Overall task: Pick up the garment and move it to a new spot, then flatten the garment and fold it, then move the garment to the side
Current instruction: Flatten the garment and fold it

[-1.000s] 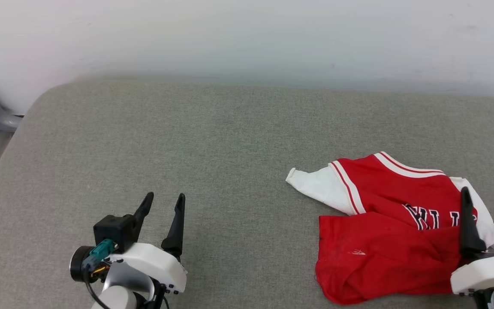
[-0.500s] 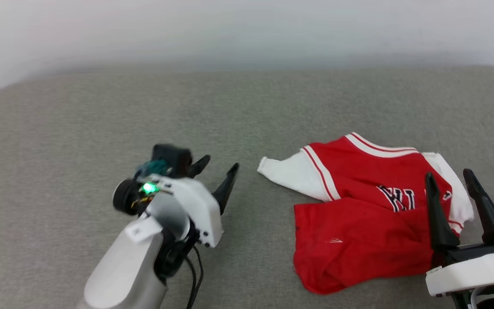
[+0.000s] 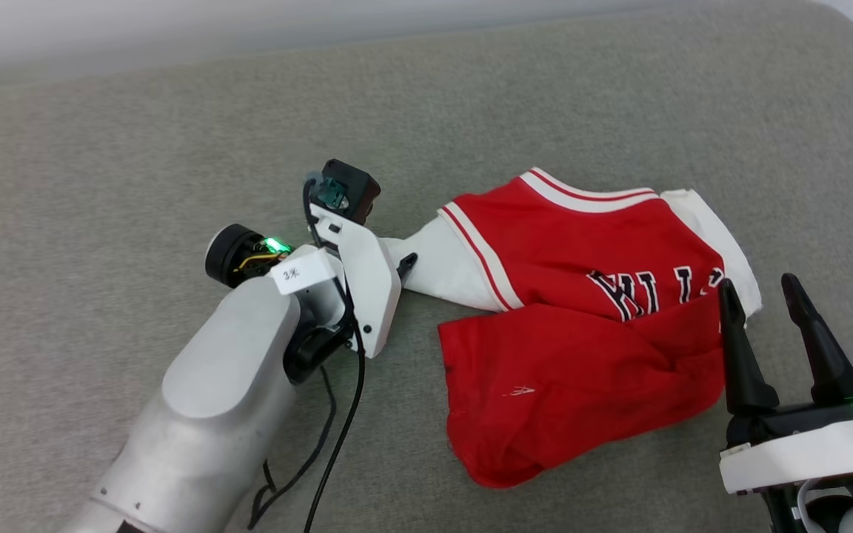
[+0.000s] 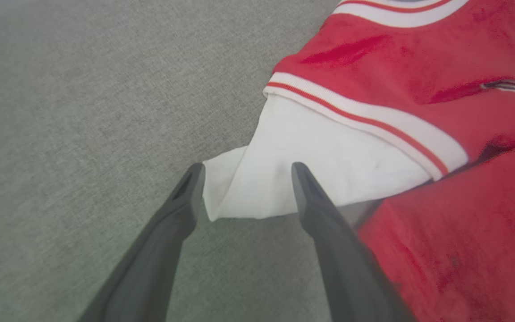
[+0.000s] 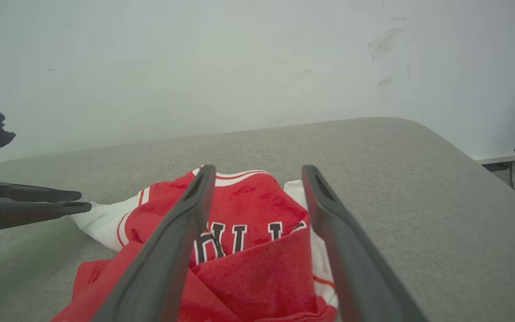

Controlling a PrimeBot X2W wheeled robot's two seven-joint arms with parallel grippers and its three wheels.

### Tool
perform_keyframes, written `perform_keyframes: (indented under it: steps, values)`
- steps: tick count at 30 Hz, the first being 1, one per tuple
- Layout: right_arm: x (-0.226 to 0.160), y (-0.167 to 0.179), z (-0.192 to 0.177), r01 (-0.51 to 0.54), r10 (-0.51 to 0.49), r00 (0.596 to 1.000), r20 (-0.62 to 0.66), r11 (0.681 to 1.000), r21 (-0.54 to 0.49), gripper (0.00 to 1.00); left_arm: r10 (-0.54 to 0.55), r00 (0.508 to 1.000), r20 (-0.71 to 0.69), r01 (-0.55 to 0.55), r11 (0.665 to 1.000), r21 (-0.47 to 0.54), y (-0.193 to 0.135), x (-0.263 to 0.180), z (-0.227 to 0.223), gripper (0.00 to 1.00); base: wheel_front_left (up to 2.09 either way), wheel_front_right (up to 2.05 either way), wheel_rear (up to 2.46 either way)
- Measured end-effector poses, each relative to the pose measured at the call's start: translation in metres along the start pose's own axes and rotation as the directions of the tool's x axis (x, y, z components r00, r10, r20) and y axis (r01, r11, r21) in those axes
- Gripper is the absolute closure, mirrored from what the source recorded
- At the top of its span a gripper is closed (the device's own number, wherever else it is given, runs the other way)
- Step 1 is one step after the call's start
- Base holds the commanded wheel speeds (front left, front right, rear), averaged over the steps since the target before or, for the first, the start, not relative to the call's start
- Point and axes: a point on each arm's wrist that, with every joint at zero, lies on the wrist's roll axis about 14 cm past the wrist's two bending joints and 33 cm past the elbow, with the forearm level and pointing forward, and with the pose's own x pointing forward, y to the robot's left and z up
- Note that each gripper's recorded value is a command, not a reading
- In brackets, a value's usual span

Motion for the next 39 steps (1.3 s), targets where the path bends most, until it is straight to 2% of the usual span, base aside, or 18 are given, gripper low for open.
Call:
perform_keyframes:
  steps: [4,9,11,15,22,27,33,39]
  values:
    - [-0.001,-0.009,-0.013,0.032,-0.031,0.999,-0.031,0.999,0.021,0.0,-0.017,0.987,-0.159,0.024,0.999,0.045,0.001,0.02,-0.028,0.0,0.0,0.0,0.0]
    - [-0.003,-0.02,-0.025,0.068,-0.067,0.996,-0.054,0.997,0.034,0.0,-0.029,0.938,-0.345,0.076,0.989,0.125,-0.004,0.03,-0.053,0.0,0.0,0.0,0.0]
    - [-0.003,-0.023,-0.026,0.077,-0.075,0.996,-0.053,0.996,0.036,0.0,-0.04,0.926,-0.375,0.1,0.984,0.144,-0.008,0.03,-0.057,1.0,0.0,0.0,0.0]
    - [-0.004,-0.026,-0.028,0.088,-0.086,0.995,-0.054,0.995,0.046,0.0,-0.068,0.923,-0.378,0.135,0.979,0.154,-0.015,0.029,-0.061,1.0,0.0,0.0,0.0]
    - [-0.003,-0.028,-0.022,0.091,-0.089,0.996,-0.032,0.995,0.052,0.0,-0.052,0.974,-0.22,0.085,0.986,0.146,-0.001,0.017,-0.047,1.0,0.0,0.0,0.0]
    - [-0.003,-0.024,-0.013,0.075,-0.075,0.997,-0.011,0.996,0.053,0.0,0.046,0.996,-0.079,-0.038,0.994,0.099,0.031,-0.017,-0.034,1.0,0.0,0.0,0.0]
    - [-0.001,-0.023,-0.006,0.067,-0.067,0.998,-0.01,0.996,0.061,0.0,0.158,0.987,0.04,-0.158,0.987,0.018,0.056,-0.062,-0.023,1.0,0.0,0.0,0.0]
    - [-0.001,-0.037,-0.023,0.11,-0.101,0.987,-0.122,0.992,0.063,0.0,0.244,0.96,0.138,-0.238,0.969,-0.058,0.065,-0.104,-0.018,1.0,0.0,0.0,0.0]
